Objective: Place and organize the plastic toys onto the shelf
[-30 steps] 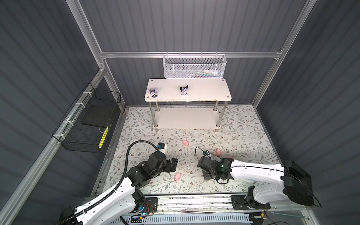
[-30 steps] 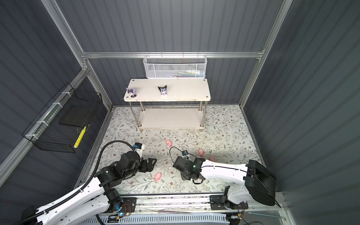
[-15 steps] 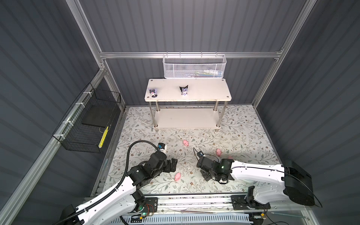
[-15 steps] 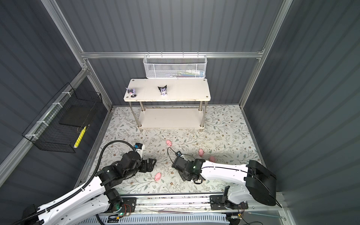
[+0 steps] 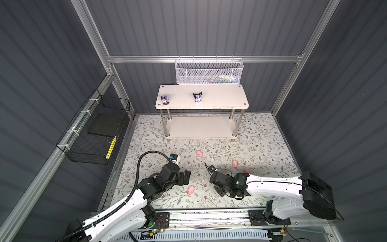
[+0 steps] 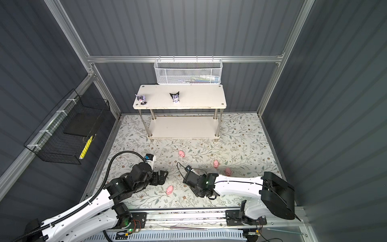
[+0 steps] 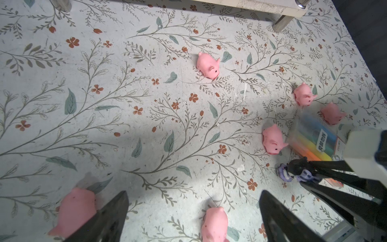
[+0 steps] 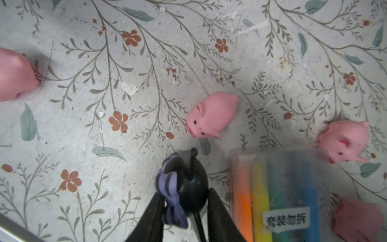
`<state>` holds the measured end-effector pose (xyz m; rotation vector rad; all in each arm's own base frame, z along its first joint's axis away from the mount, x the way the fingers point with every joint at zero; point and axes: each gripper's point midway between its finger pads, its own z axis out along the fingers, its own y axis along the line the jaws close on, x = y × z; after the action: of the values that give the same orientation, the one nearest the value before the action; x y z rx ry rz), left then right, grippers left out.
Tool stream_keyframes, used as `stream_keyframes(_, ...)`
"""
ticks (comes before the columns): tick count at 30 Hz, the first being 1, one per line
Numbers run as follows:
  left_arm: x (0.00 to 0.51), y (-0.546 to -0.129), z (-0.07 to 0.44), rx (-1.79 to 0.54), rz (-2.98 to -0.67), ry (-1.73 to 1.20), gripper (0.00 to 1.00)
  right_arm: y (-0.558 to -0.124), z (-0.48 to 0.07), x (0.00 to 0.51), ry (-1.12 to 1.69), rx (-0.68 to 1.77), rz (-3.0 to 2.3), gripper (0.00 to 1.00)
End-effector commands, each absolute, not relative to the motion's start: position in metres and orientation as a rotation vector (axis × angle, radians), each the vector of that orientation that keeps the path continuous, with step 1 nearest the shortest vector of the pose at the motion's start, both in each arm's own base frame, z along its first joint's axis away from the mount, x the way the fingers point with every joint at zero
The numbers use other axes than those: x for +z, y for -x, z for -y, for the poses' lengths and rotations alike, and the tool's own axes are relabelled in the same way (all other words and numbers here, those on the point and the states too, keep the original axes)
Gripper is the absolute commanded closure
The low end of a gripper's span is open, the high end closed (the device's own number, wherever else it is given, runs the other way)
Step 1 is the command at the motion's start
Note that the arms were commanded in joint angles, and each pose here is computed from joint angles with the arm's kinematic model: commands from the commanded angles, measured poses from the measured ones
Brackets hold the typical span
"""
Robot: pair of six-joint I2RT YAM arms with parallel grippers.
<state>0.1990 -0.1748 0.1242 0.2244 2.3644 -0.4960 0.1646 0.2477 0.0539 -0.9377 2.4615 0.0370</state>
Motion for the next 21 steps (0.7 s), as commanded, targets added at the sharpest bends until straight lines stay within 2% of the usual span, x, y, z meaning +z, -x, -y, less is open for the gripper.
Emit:
stream_keyframes(1,0.1333,-0.2010,0.1759,-0.502,-2.339,-0.223,0.03,-0.1676,-0.2443,0.0532,0.931,-0.008,-2.451,0.66)
stream_keyframes(21,0.1394,-0.1961,0.1711,-0.517,-2.327,-0.214,0.03,-0.1671,-0.2409,0.0559,0.873,0.002,-2.457,0.45)
